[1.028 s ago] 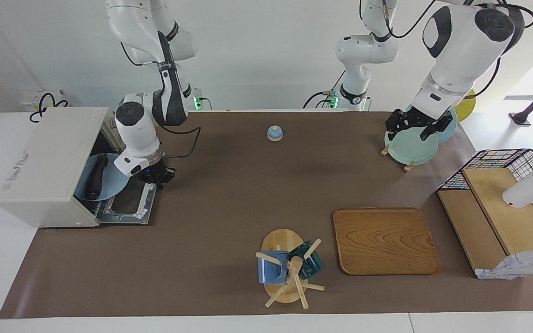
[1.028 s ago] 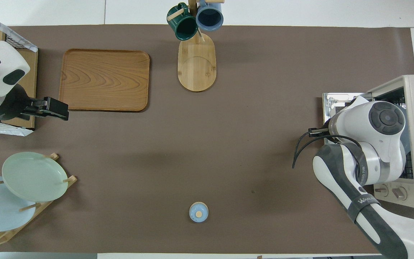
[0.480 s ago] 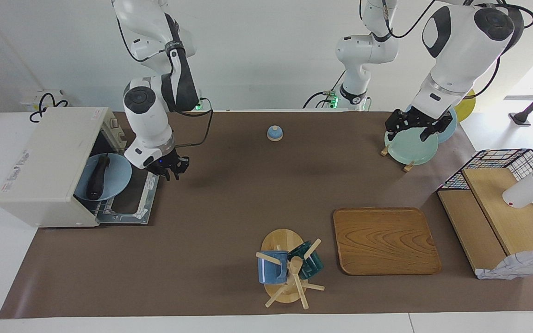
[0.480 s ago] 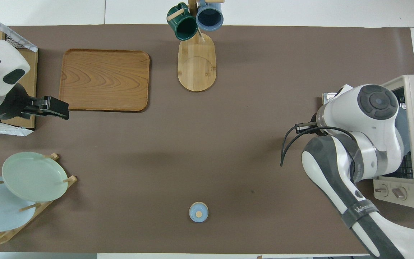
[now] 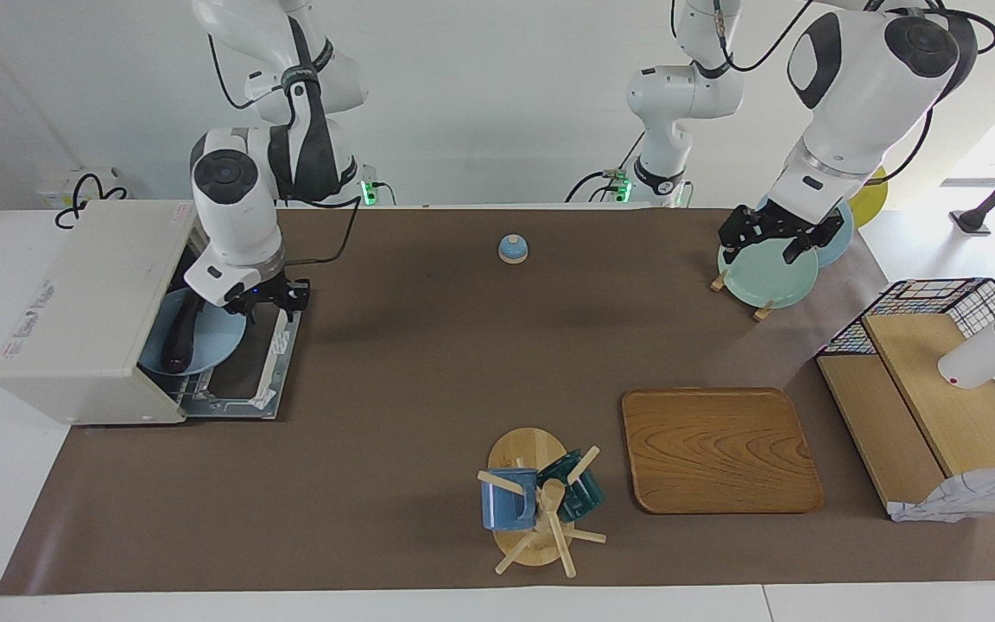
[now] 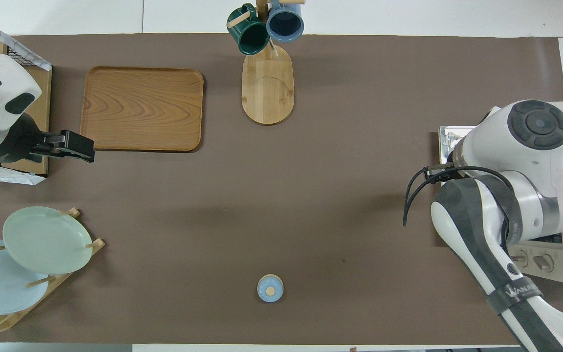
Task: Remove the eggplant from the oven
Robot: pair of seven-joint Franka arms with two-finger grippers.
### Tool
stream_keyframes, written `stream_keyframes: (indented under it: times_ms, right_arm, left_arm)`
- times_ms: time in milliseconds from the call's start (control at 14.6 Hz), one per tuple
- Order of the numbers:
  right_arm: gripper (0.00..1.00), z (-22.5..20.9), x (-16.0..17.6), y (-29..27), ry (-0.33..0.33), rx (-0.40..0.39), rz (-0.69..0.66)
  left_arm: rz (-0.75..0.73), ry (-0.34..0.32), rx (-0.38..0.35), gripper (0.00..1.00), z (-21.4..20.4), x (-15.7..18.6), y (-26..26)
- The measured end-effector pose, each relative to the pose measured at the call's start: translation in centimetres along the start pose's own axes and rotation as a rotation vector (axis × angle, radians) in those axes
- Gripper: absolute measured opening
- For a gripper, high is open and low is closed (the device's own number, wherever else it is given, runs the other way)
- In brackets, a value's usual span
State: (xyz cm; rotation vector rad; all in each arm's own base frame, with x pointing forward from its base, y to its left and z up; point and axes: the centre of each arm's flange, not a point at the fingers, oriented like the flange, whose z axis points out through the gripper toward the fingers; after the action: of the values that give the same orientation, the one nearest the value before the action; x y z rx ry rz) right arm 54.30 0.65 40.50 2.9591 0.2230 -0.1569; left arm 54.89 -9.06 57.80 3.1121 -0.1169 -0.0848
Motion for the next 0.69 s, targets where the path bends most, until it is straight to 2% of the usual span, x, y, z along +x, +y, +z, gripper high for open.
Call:
stream_keyframes:
  times_ms: [137, 548, 617, 685]
  right_arm:
    - [0.60, 0.8, -0.4, 1.7, -0.004, 0.005, -0.001]
    - [0.60, 4.4, -1.5, 3.1, 0.071, 0.013, -0.043]
    - [0.57, 4.8, -1.8, 3.1, 0.072, 0.015, -0.044]
    - [0.48, 5.0, -2.0, 2.9, 0.077, 0.016, -0.046]
  left_arm:
    - [0.000, 0.001, 0.000, 1.00, 0.0, 0.0, 0.0]
    - [0.003, 0.002, 0.000, 1.00, 0.0, 0.0, 0.2]
    - [0.003, 0.002, 0.000, 1.00, 0.0, 0.0, 0.3]
    - [0.004, 0.002, 0.000, 1.00, 0.0, 0.0, 0.3]
